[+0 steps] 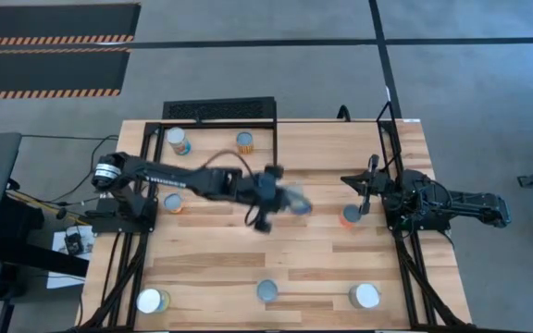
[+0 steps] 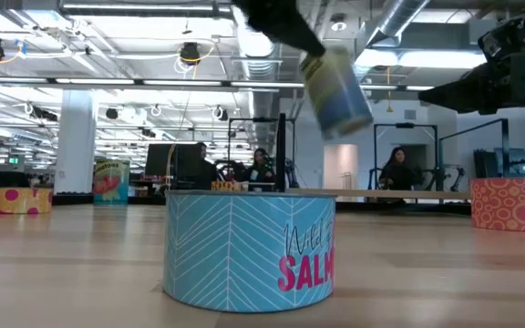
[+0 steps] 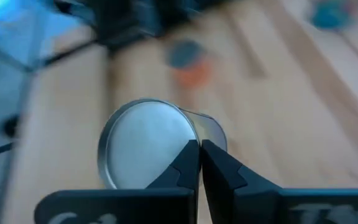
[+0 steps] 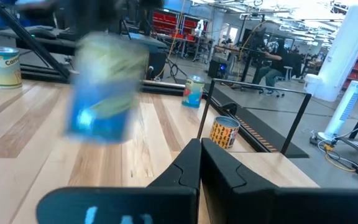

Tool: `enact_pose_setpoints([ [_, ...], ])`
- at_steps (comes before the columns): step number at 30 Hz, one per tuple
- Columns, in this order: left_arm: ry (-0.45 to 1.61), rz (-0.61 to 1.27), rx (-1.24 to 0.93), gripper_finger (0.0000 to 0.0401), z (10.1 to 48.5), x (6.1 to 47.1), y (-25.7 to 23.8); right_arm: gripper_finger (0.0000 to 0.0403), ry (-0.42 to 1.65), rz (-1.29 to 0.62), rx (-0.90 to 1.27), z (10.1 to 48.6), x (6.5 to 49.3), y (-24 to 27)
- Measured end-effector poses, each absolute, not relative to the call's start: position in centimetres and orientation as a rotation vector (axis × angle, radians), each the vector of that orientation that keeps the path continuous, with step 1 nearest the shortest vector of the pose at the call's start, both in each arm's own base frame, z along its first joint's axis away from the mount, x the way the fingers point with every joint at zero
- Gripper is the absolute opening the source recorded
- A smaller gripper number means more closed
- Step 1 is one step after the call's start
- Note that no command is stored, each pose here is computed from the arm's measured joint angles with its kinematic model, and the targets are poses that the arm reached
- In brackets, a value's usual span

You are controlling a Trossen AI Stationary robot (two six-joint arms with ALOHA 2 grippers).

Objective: Pick and place cans onto a shelf
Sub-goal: Put the canned peas on the shelf

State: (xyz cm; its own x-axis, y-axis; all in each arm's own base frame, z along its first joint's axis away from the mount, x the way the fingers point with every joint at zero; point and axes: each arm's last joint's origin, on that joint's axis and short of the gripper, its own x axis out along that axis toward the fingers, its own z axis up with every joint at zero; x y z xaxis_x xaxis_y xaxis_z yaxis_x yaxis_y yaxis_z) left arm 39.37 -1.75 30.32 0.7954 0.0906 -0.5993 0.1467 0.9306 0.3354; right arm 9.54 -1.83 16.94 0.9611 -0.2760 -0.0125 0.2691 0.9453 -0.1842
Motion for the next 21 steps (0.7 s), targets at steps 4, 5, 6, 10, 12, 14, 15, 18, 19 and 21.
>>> enact_pose_setpoints([
  [4, 0.555, 0.071, 0.373, 0.0000, 33.9, 40.2, 1.8, 0.0033, 0.040, -0.277, -0.182, 16.9, 9.5, -1.8],
  [5, 0.547, 0.087, 0.375, 0.0000, 34.4, 40.3, 2.8, 0.0033, 0.039, -0.277, -0.182, 16.9, 9.5, -1.8],
  [6, 0.541, 0.099, 0.378, 0.0000, 34.8, 40.7, 3.7, 0.0033, 0.038, -0.278, -0.182, 16.9, 9.5, -1.8],
  [10, 0.572, 0.158, 0.353, 0.0000, 35.1, 42.5, 7.5, 0.0033, 0.036, -0.276, -0.182, 17.0, 9.5, -1.8],
  [12, 0.602, 0.189, 0.339, 0.0000, 34.8, 43.4, 9.3, 0.0033, 0.035, -0.276, -0.182, 17.0, 9.5, -1.8],
  [14, 0.633, 0.223, 0.313, 0.0000, 34.2, 44.4, 11.1, 0.0033, 0.036, -0.276, -0.182, 17.0, 9.5, -1.8],
  [15, 0.645, 0.246, 0.298, 0.0000, 33.9, 44.8, 12.0, 0.0033, 0.035, -0.276, -0.182, 17.0, 9.5, -1.8],
  [18, 0.699, 0.300, 0.244, 0.0000, 32.7, 45.7, 14.6, 0.0033, 0.035, -0.275, -0.182, 17.0, 9.5, -1.8],
  [19, 0.707, 0.317, 0.228, 0.0000, 32.4, 45.9, 15.5, 0.0033, 0.035, -0.276, -0.182, 17.0, 9.5, -1.8],
  [21, 0.727, 0.345, 0.200, 0.0000, 31.8, 46.4, 17.0, 0.0033, 0.034, -0.276, -0.182, 17.0, 9.5, -1.8],
])
